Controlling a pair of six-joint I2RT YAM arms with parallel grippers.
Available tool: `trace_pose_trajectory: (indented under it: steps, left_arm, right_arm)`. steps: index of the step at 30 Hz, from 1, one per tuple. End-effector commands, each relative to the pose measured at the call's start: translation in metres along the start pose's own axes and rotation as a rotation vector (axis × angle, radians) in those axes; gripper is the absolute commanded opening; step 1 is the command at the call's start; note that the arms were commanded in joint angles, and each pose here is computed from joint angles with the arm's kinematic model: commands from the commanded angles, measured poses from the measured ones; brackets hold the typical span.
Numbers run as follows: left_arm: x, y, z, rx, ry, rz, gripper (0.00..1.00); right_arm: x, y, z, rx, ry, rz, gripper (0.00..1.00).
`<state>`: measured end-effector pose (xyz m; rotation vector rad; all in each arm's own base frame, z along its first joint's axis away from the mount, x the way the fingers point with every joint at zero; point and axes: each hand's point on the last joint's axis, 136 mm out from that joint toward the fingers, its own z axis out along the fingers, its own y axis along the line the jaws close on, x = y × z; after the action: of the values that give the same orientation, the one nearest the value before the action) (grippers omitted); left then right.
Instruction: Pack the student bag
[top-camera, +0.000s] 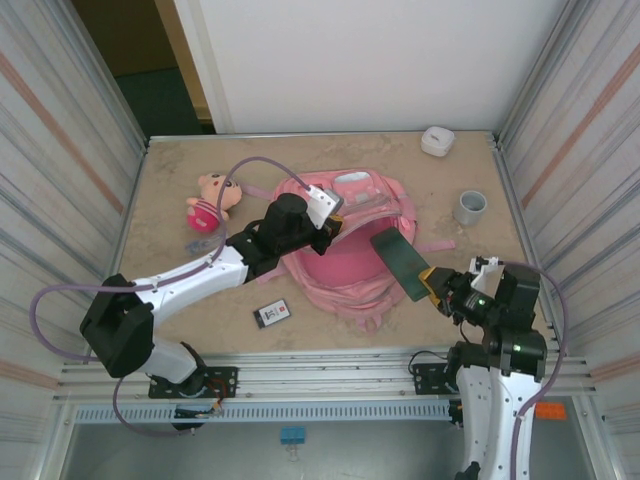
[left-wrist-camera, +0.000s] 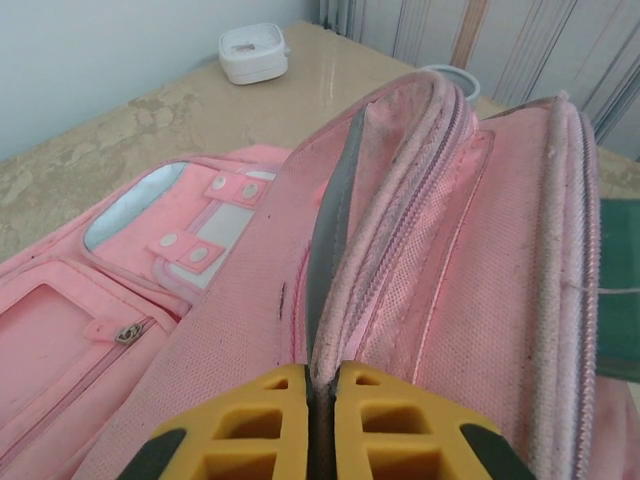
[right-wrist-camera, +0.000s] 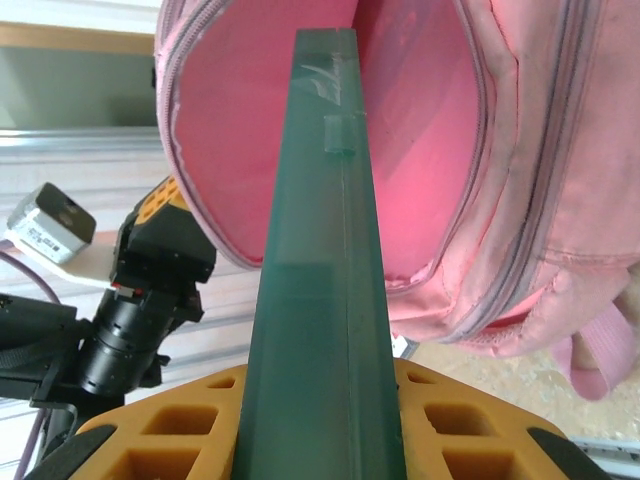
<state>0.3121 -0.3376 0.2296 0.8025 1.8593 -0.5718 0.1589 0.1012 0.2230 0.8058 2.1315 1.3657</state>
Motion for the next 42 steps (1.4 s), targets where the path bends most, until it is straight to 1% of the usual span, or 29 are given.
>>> trace_pose_trajectory:
  steps: [1,6,10,12,18,21,28,34,42]
  left_arm:
    - [-0.065,-0.003,-0.013,0.029,-0.194,-0.024,0.05]
    - [-0.072,-0.004,-0.011,0.037,-0.203,-0.035,0.05]
    - [-0.078,-0.004,-0.013,0.048,-0.215,-0.046,0.05]
    - [-0.082,-0.005,-0.015,0.056,-0.223,-0.051,0.05]
    - [-0.093,-0.007,-0.022,0.090,-0.247,-0.083,0.05]
    - [-0.096,-0.010,-0.023,0.106,-0.257,-0.093,0.05]
    - [-0.102,-0.008,-0.022,0.137,-0.281,-0.138,0.05]
    - [-0.109,-0.008,-0.023,0.188,-0.312,-0.196,0.05]
    - [-0.113,-0.009,-0.028,0.217,-0.338,-0.235,0.05]
  right_arm:
    - [-0.007,0.026,0.004,-0.104,-0.009,-0.050,0.21]
    - [-0.004,0.023,0.033,-0.072,0.044,-0.097,0.21]
    - [0.003,0.025,0.070,-0.039,0.072,-0.166,0.20]
    - [0.003,0.022,0.089,-0.027,0.058,-0.167,0.20]
    - [0.001,0.042,0.134,-0.108,-0.030,-0.185,0.19]
    - [0.005,0.051,0.153,-0.132,-0.030,-0.195,0.19]
    - [0.016,0.056,0.196,-0.159,-0.042,-0.179,0.20]
    - [0.023,0.056,0.223,-0.178,-0.057,-0.151,0.22]
    - [0.036,0.033,0.268,-0.137,-0.043,-0.061,0.28]
